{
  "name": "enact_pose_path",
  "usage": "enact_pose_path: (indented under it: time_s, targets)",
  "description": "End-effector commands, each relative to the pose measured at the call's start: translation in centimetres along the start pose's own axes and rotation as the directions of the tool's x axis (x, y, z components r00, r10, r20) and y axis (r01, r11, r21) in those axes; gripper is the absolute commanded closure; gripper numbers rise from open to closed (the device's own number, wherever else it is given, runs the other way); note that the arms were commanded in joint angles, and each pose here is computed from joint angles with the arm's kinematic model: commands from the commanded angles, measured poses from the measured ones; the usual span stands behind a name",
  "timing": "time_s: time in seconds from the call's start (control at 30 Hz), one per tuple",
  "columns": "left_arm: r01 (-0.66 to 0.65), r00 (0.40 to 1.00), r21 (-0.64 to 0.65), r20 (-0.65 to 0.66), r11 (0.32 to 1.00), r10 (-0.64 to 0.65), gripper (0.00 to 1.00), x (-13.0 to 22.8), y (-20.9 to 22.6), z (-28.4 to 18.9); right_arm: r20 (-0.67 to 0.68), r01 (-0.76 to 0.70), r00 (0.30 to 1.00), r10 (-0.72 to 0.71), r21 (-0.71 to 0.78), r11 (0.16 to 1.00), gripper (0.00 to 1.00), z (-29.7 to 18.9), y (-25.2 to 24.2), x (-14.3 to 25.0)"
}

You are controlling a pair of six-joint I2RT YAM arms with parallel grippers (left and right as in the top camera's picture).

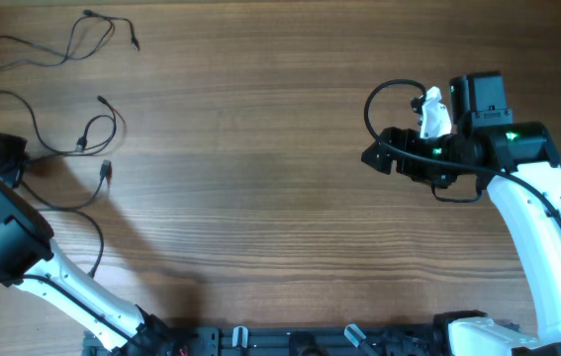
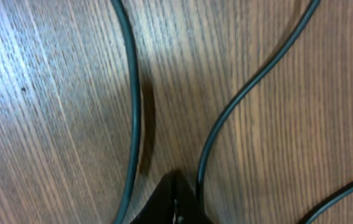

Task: Untangle cables

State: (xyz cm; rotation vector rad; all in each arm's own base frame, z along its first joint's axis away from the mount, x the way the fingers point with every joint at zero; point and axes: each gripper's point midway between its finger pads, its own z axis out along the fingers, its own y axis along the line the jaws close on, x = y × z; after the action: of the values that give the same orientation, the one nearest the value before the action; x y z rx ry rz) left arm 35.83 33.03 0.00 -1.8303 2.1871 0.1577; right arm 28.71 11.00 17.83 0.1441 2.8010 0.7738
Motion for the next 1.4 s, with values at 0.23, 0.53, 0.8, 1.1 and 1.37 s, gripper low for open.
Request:
enact_pose_path:
  time_s: [0.23, 0.53, 0.8, 1.1, 1.37]
  targets:
    - [0.035, 0.999, -0.14, -0.035, 0.99, -0.041, 0.96, -0.2, 5.5, 2.3, -0.007, -0.003, 1.0, 0.003, 0.015, 1.0, 0.12, 0.1, -0.2, 0.1]
    - [0.043, 0.999, -0.141, -0.022, 0.989, -0.047, 0.96, -0.8, 5.9, 1.2, -0.011, -0.002, 1.0, 0.002, 0.016, 1.0, 0.12, 0.1, -0.3, 0.2]
    - [0.062, 0.998, 0.088, -0.027, 0.994, -0.059, 0.96, -1.7, 1.8, -4.2, -0.007, 0.001, 1.0, 0.0, 0.016, 1.0, 0.12, 0.1, -0.2, 0.1]
    - [0.054, 0.924, 0.287, -0.379, 0.956, 0.061, 0.96, 7.8, -3.3, -7.9, 0.016, 0.013, 1.0, -0.013, 0.009, 1.0, 0.12, 0.1, -0.1, -0.5]
    - [-0.074, 0.932, 0.077, -0.348, 0.994, 0.097, 0.96, 14.3, -2.0, -4.4, 0.005, 0.007, 1.0, -0.007, 0.012, 1.0, 0.12, 0.1, -0.1, -0.2]
